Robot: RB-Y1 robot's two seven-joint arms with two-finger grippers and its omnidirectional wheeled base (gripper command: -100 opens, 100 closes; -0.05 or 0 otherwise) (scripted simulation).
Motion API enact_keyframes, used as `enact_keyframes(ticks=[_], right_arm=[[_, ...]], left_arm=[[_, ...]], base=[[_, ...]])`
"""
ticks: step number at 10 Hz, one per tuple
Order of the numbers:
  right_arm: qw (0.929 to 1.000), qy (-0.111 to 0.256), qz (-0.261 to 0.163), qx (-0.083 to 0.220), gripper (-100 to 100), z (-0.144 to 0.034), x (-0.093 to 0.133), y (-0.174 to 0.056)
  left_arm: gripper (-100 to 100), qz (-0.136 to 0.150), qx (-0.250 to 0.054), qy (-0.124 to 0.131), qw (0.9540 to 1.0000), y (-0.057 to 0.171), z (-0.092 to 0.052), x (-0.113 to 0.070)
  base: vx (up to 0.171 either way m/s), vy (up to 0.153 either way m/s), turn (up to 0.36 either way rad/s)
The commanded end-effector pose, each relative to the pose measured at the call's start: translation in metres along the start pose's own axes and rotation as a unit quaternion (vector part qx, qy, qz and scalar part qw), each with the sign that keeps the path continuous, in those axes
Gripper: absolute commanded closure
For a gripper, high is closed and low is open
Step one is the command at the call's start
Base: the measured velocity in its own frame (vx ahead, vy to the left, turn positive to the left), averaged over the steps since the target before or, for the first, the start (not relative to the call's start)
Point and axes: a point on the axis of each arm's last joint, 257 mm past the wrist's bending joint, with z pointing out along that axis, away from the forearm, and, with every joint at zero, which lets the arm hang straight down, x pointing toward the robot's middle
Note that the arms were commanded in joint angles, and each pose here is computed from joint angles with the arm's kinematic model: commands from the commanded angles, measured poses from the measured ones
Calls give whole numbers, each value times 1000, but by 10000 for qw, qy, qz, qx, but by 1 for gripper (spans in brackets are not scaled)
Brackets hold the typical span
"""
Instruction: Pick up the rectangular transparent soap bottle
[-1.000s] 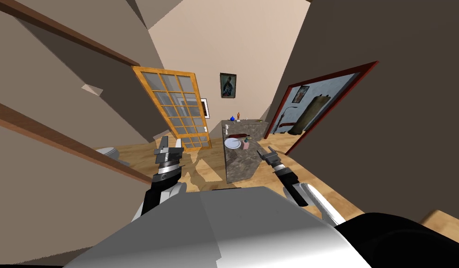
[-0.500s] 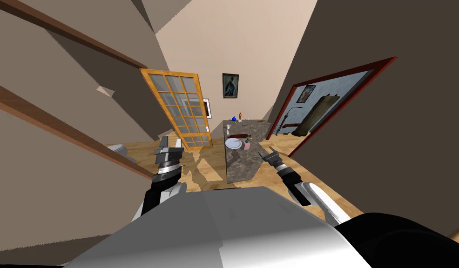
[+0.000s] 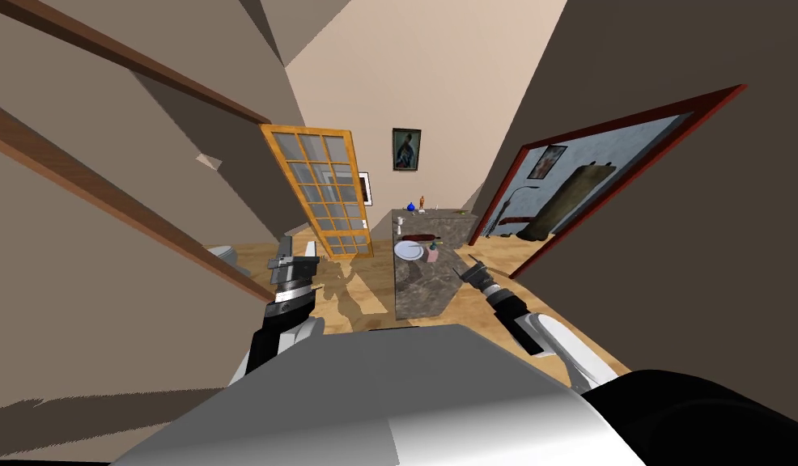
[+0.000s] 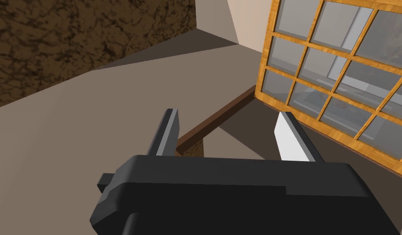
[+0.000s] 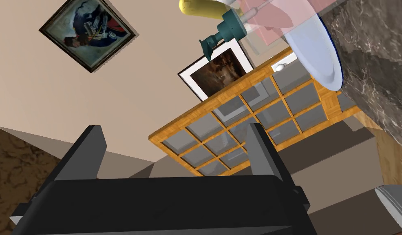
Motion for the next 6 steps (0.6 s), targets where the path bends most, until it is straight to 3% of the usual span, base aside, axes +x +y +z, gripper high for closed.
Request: enact_keyframes(ticks=[1,3,4,6], right_arm=[[9995,43,-322,-46,-100,0,3,-1],[9934,141,-1123,-193,-100,0,15,-3],[9930,140,-1153,-193,-100,0,15,-3],[9811,204,-1896,-328,-100,2,24,-7]], left_arm=[[0,0,0,0,10000,0,0,0],[0,0,0,0,10000,0,0,0],[0,0,0,0,10000,0,0,0],[0,0,0,0,10000,0,0,0]], base=[[16,-14,54],[20,-6,111],[23,-7,56],[29,-6,128]])
